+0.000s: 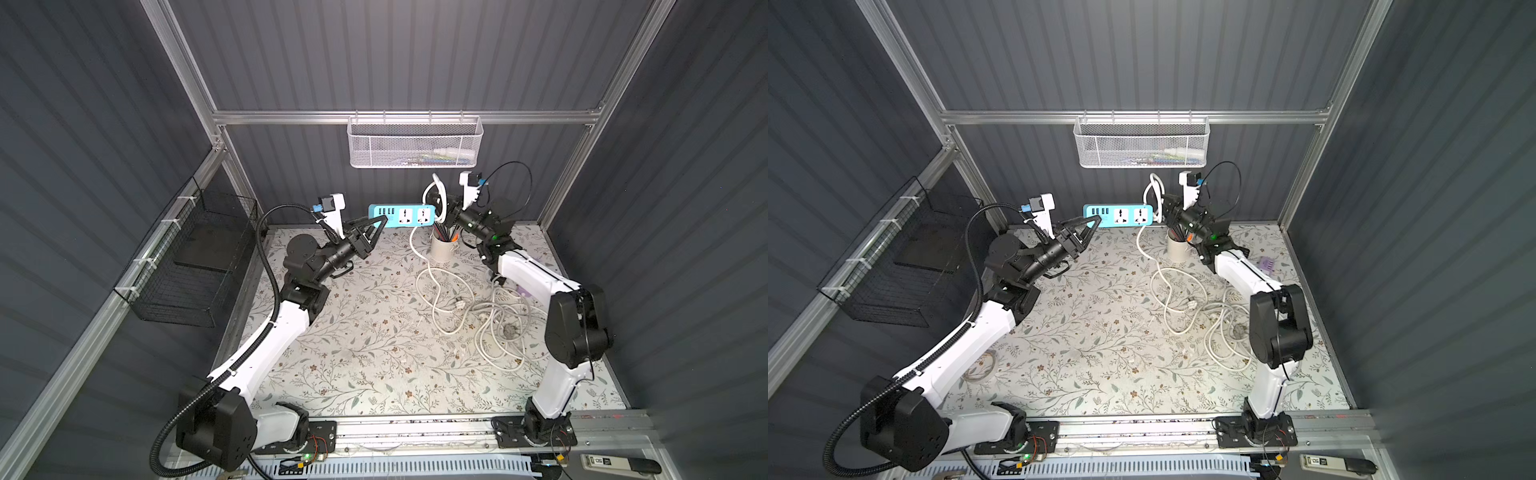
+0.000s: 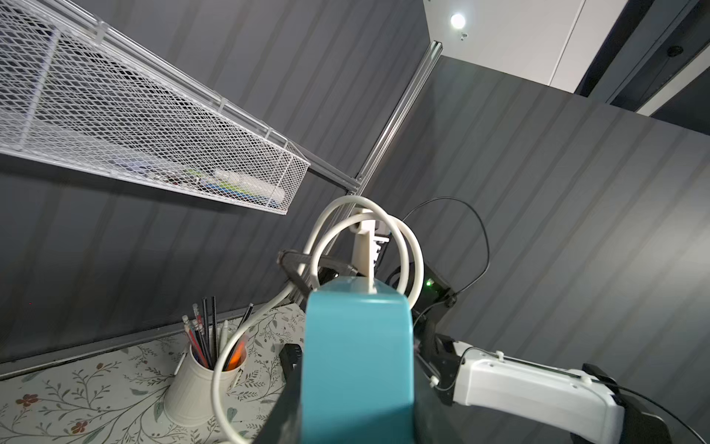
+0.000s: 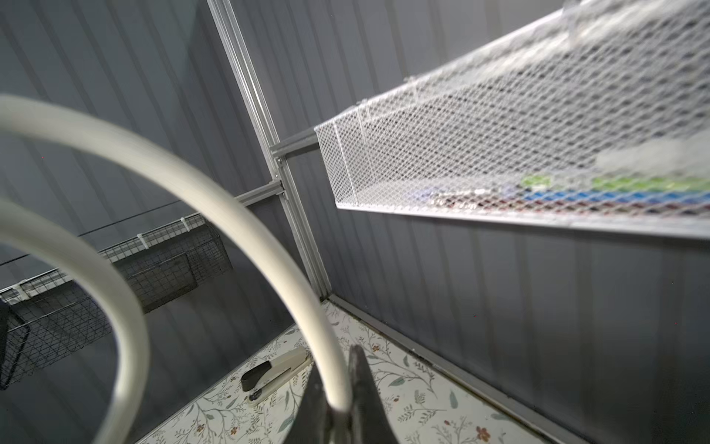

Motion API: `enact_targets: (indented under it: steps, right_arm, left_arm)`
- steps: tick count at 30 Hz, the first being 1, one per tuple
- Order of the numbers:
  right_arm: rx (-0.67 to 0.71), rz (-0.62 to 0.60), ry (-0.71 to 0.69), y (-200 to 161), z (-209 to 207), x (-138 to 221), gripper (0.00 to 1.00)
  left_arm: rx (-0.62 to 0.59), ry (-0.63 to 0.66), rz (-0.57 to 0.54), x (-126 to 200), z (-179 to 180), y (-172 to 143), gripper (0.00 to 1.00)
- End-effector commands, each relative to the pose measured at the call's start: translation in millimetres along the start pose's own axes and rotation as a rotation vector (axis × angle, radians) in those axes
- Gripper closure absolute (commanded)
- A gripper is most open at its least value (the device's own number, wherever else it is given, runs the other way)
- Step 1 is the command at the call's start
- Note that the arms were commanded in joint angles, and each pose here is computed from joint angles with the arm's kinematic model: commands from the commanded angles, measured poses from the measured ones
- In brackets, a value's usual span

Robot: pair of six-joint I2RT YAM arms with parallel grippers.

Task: Unwrap the cord wrapped around the power strip
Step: Unwrap the power cord from the power strip.

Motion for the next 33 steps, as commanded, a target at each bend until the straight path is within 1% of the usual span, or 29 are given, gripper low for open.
enact_targets:
  steps: [1, 4, 8, 11, 14, 20, 26, 29, 33]
  right_arm:
    - [0.095, 0.004, -0.005, 37, 4, 15, 1.00]
    - [0.115, 0.008, -0.019, 52, 9, 33, 1.00]
    - [0.122, 0.042, -0.021, 63, 25, 55, 1.00]
    - [0.104, 0.071, -0.022, 62, 39, 74, 1.00]
    - [0.068, 0.113, 0.002, 53, 57, 92, 1.00]
    - [0.001, 0.222, 0.065, 21, 97, 117, 1.00]
    - [-0.050, 0.381, 0.176, -41, 146, 112, 1.00]
    - [-0.140, 0.402, 0.217, -75, 156, 105, 1.00]
    - [-0.241, 0.384, 0.228, -107, 151, 90, 1.00]
  left_arm:
    - [-0.044, 0.010, -0.042, 6, -3, 8, 1.00]
    - [-0.058, 0.035, -0.047, 7, 2, 7, 1.00]
    - [-0.071, 0.067, -0.054, 7, 10, 7, 1.00]
    - [-0.089, 0.085, -0.071, 5, 14, 11, 1.00]
    - [-0.110, 0.092, -0.093, 2, 15, 17, 1.00]
    - [-0.141, 0.073, -0.124, -10, 11, 32, 1.00]
    - [-0.138, 0.039, -0.139, -22, 9, 39, 1.00]
    - [-0.128, 0.022, -0.141, -23, 6, 41, 1.00]
    - [-0.110, -0.004, -0.134, -22, -2, 42, 1.00]
Point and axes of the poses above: each gripper's point midway between its finger pads, its own x axis back along the fingers, its own z axis along the line the jaws close on, y = z × x, the point moved 1 cm from there along x, back along the fingers, and after that the axes turned 13 degrees about x, right-handed, at the moved point
